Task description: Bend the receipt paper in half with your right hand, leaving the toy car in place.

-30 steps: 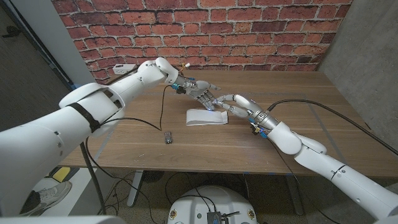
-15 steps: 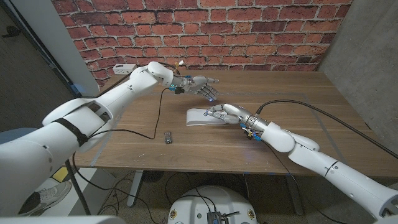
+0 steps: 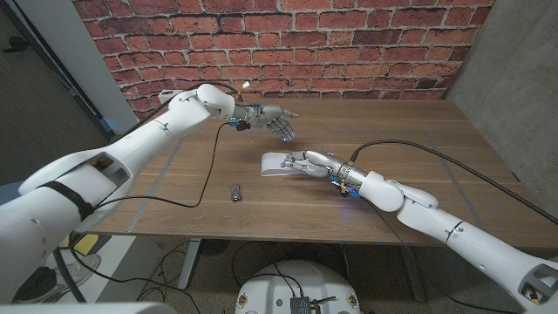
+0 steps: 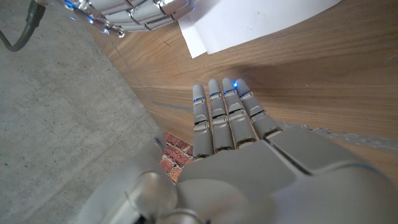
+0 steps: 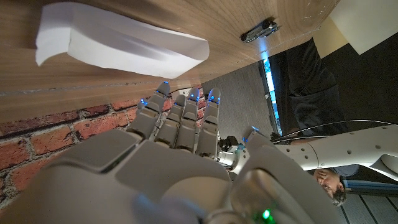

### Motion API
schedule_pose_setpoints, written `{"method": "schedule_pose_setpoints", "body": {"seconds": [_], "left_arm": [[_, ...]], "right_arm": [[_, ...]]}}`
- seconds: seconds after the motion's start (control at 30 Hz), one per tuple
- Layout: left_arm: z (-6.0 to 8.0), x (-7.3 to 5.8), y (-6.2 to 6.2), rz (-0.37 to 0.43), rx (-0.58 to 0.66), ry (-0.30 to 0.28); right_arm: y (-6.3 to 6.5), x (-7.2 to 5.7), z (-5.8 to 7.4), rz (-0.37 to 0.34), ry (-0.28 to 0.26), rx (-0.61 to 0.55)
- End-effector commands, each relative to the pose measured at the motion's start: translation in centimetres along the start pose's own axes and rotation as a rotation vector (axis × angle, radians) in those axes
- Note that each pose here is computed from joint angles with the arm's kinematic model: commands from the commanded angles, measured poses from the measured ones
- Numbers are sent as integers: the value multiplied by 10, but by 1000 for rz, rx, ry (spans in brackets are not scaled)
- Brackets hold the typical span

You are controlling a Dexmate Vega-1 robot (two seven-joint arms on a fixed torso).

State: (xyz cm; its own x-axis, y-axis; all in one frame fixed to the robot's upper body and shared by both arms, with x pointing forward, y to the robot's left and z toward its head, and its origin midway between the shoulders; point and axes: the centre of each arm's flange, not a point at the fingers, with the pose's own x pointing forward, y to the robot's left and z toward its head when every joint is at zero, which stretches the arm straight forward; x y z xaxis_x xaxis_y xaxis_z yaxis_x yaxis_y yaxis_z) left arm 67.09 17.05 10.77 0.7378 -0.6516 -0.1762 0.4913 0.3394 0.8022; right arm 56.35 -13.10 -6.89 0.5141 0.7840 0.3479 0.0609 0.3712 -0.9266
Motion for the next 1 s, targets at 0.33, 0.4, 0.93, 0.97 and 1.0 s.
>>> {"method": "schedule_pose_setpoints", "body": {"seconds": [0.33,0.4,0.93,0.97,1.0], "left_arm": [[25,-45,-9,-19,88,138],[27,-46,-9,-33,92,168],[50,-54,-12,2,256,480],[50,-52,-13,4,272,507],[51,-50,-14,1,282,530]], "right_arm": [[14,25,-15,87,77,-121],[15,26,-17,98,94,-136],[17,26,-34,109,158,-183],[17,26,-34,108,159,-184],[17,25,-34,108,161,-187]]}}
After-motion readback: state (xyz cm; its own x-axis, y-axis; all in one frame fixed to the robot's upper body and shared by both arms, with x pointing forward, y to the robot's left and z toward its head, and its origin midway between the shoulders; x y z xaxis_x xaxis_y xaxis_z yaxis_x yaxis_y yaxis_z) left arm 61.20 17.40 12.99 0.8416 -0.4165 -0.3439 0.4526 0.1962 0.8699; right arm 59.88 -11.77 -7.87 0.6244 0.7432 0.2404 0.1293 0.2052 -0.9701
